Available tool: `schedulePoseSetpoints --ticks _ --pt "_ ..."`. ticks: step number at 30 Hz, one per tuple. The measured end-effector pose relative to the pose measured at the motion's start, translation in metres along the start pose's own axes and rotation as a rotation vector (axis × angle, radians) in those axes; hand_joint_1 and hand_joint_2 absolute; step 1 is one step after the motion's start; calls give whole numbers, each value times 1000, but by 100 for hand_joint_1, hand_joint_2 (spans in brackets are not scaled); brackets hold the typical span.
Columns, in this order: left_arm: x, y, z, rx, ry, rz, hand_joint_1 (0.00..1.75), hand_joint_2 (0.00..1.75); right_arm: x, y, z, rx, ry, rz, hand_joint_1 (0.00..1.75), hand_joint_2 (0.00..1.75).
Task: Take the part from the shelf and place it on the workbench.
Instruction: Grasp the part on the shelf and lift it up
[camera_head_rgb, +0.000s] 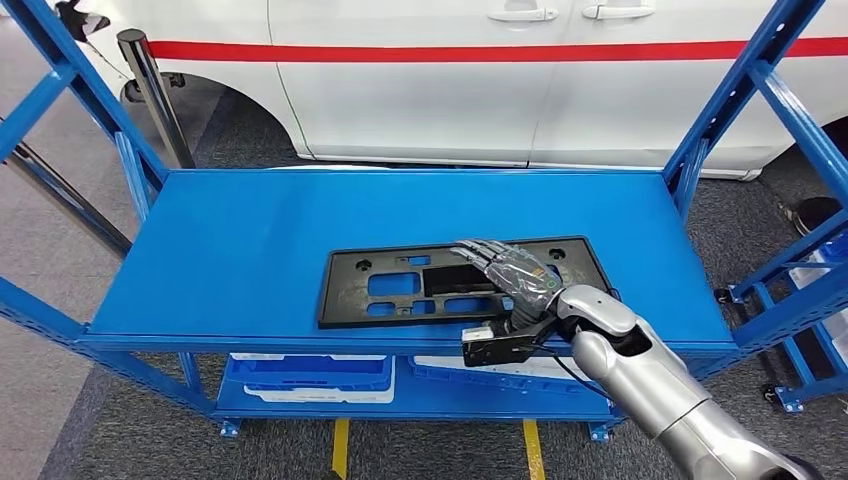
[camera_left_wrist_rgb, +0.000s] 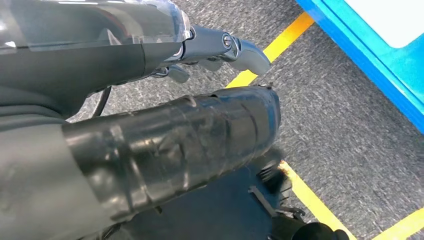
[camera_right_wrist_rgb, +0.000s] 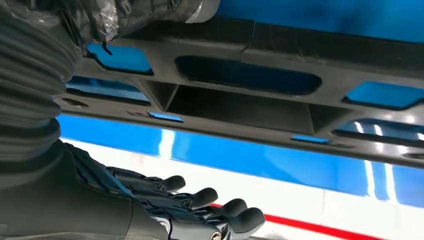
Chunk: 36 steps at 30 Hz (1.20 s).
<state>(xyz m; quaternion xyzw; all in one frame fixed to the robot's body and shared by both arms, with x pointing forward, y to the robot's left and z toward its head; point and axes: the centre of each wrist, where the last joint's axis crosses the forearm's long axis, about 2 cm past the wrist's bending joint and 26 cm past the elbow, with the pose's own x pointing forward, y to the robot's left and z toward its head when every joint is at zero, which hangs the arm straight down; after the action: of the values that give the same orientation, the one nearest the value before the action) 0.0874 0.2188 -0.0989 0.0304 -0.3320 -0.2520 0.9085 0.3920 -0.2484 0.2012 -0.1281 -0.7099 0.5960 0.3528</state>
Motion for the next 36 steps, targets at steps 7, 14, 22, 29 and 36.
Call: schedulePoseSetpoints --ticks 7,14,22,29,36 --pt "-1 0 0 -1 0 2 0 0 -17 0 9 29 66 7 0 175" --pt "-2 -1 1 -1 2 5 0 0 -27 5 16 42 111 32 0 175" --pt "-2 -1 1 2 2 10 0 0 -26 4 17 33 104 31 0 175" --pt "-3 -1 2 4 3 16 0 0 -27 6 19 13 136 126 0 175" --pt "-2 -1 1 5 1 16 0 0 -28 12 21 -46 185 292 114 175"
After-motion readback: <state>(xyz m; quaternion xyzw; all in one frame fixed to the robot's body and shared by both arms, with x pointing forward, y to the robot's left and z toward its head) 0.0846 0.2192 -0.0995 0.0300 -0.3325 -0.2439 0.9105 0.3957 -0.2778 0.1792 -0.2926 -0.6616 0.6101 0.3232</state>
